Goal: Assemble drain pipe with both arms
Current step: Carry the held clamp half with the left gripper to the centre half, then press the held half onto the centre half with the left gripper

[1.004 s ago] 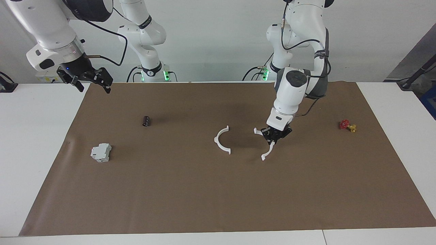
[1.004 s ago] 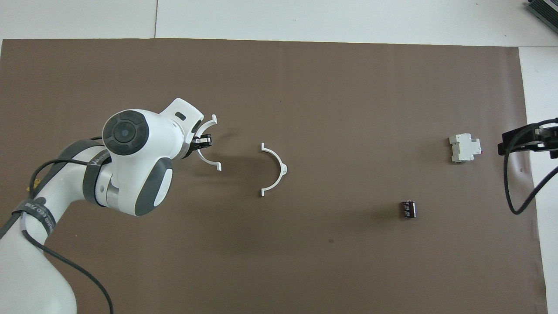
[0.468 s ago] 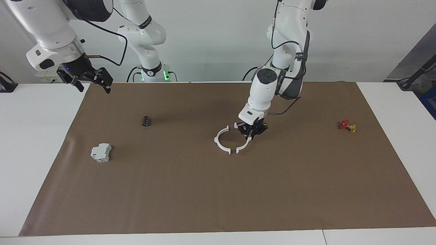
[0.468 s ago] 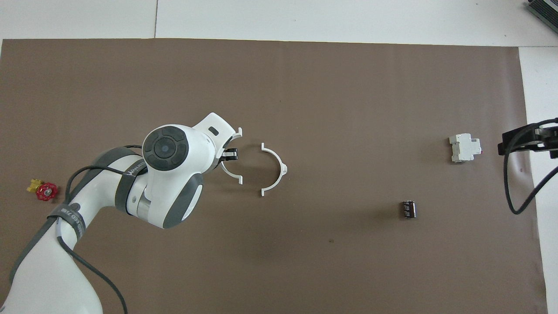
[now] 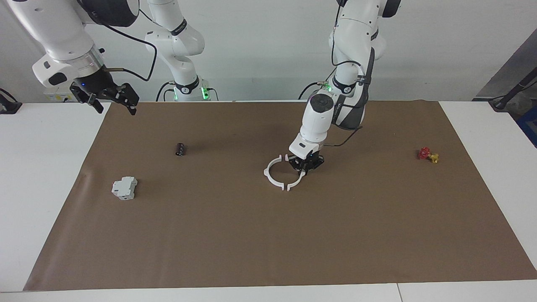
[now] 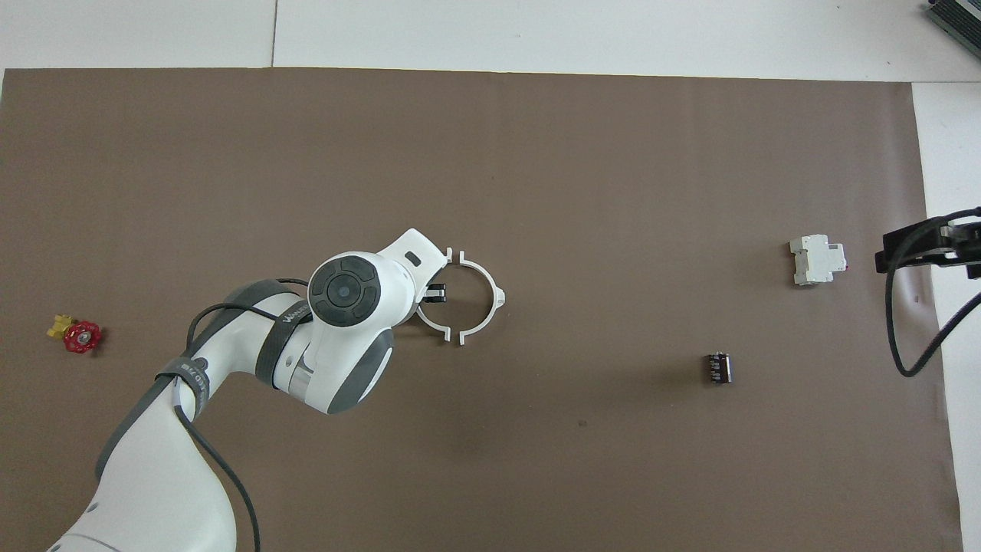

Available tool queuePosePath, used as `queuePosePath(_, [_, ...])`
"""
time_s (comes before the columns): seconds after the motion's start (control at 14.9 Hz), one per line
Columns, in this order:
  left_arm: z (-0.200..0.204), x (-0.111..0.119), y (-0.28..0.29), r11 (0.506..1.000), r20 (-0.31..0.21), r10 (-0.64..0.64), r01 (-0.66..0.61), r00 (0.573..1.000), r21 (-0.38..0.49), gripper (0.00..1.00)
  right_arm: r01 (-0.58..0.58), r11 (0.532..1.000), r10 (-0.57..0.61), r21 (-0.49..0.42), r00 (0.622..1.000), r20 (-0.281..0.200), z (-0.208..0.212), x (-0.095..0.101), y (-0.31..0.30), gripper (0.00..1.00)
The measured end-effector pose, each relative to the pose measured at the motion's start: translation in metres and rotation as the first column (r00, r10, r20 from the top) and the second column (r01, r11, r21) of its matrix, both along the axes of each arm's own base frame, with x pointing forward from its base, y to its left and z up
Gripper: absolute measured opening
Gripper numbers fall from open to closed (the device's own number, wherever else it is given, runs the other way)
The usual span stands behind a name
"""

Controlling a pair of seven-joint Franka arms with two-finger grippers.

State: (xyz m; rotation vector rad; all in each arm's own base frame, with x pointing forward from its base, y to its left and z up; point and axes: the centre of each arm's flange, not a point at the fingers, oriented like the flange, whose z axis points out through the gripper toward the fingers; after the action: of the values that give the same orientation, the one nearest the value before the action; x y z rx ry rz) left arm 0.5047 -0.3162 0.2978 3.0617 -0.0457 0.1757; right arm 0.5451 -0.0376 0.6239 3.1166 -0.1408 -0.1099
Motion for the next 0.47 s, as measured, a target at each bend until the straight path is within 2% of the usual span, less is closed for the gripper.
queuePosePath(0.47, [-0.001,-0.009,-0.013,1.000,0.005,0.025,-0.025,1.000,-0.013,0.21,0.000,1.000,0.000,0.000,1.000,0.000,0.000,0.000,0.000,1.00])
